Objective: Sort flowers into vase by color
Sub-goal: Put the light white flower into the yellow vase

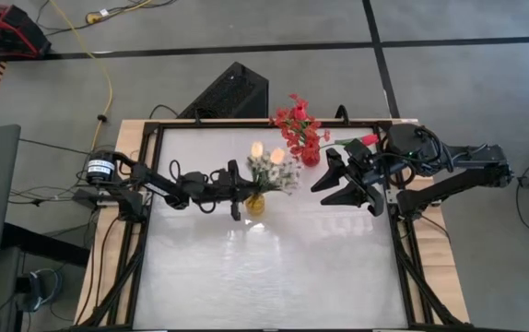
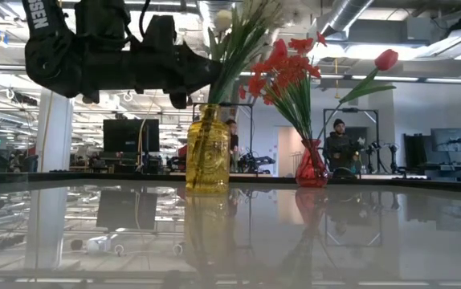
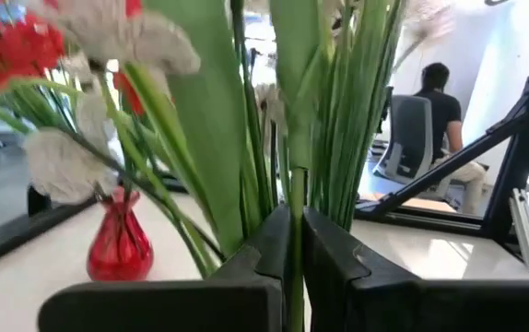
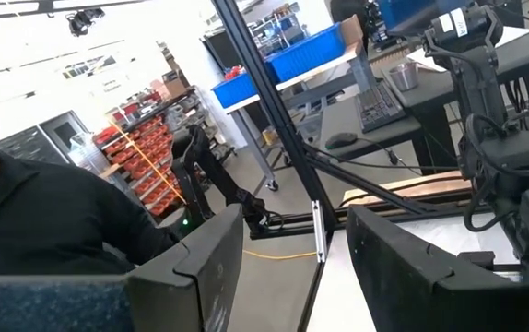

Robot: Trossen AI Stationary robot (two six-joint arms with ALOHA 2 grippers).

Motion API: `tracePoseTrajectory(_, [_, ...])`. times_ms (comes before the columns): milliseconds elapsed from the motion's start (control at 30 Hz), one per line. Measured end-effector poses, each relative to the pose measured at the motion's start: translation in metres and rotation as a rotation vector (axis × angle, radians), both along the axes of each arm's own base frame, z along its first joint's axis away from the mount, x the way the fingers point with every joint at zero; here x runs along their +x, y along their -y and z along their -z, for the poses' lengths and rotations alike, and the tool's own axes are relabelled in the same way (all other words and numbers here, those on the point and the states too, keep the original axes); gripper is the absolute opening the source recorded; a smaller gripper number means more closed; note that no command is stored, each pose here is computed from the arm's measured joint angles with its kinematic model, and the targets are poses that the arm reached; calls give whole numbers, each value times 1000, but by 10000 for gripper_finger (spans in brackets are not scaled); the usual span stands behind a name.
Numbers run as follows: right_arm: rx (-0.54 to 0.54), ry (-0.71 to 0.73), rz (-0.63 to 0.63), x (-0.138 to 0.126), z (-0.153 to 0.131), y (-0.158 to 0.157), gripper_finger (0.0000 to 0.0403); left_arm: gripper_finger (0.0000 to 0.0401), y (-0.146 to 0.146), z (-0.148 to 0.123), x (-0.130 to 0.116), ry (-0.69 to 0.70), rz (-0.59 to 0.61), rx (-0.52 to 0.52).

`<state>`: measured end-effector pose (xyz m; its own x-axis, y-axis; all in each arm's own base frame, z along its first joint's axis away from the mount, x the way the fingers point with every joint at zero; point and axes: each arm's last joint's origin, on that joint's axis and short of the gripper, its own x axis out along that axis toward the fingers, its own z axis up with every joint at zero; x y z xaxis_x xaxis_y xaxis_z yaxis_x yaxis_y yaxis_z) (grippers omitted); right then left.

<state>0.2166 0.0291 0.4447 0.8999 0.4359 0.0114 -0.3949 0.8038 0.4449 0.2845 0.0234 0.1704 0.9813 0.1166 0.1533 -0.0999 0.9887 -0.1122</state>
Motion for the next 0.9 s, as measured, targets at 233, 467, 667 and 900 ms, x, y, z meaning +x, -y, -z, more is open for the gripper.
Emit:
tracePoseTrajectory(233, [-1,1,12,0,0,3,221,51,0,3,1,-24,12,-47])
tracePoseTrajectory(467, [-2,1,11,0,0,3,221,99,1,2,1,-24,42,-70])
tracePoseTrajectory(667, [-3,1,11,0,0,3,221,131,0,-9,-7,-38,28,-37])
tracePoseTrajectory(900, [-7,1,26,1,0,6,221,139,-4,-25,-25,-211,2,-36])
